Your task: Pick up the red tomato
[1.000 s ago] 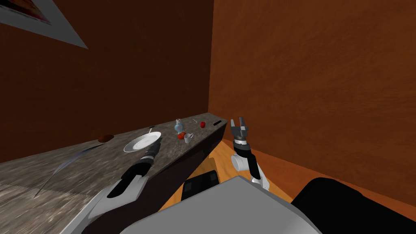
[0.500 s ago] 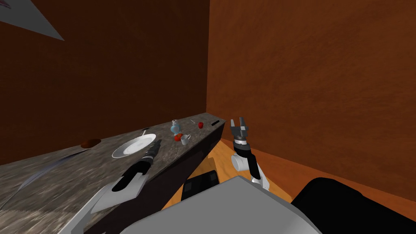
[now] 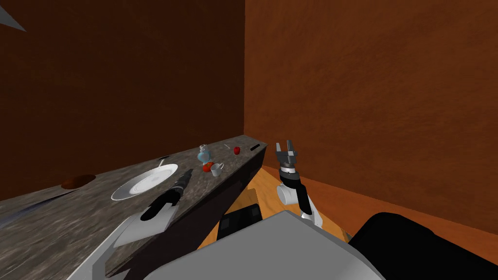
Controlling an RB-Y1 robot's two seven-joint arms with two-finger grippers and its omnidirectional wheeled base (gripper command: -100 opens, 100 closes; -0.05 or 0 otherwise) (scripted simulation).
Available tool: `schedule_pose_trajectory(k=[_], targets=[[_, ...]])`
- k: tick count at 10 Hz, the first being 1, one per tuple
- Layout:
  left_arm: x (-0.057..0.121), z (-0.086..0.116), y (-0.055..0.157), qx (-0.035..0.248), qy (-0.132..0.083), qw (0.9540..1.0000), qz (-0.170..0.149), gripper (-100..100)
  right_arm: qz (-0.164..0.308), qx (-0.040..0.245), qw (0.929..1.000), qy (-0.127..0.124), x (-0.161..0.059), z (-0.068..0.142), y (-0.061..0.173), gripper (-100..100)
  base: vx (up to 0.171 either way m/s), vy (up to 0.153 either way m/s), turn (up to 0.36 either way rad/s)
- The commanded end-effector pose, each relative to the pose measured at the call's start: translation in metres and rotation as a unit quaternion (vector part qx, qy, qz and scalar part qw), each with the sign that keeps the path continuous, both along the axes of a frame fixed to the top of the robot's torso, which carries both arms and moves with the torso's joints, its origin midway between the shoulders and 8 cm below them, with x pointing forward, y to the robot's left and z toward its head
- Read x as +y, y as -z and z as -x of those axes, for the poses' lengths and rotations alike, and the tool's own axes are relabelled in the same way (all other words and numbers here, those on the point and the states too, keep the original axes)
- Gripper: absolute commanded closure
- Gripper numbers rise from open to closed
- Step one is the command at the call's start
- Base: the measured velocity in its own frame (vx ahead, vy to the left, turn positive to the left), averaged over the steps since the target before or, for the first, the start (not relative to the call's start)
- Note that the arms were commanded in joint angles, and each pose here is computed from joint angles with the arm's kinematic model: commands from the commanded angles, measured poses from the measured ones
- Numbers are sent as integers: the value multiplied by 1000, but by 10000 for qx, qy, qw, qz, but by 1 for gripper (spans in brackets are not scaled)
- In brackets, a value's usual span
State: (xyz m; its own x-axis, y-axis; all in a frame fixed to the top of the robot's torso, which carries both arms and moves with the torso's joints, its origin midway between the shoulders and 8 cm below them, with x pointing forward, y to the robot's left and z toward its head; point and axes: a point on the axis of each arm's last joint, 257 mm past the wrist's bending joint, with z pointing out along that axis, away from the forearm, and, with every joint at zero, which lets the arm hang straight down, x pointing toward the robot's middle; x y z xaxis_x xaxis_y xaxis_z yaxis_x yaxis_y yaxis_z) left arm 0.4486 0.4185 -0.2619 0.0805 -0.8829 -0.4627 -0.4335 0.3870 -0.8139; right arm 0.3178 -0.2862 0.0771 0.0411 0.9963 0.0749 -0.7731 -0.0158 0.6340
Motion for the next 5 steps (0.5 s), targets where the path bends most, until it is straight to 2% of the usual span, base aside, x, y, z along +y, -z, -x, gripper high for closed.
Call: schedule_pose_trajectory(k=[1, 5], targets=[[6, 1, 9, 237, -70, 9997, -59, -100, 0, 0, 10000, 0, 0, 0, 0, 0, 47, -56, -143], [16, 3, 27, 720, -178, 9970, -197, -100, 0, 0, 10000, 0, 0, 0, 0, 0, 50, -62, -108]])
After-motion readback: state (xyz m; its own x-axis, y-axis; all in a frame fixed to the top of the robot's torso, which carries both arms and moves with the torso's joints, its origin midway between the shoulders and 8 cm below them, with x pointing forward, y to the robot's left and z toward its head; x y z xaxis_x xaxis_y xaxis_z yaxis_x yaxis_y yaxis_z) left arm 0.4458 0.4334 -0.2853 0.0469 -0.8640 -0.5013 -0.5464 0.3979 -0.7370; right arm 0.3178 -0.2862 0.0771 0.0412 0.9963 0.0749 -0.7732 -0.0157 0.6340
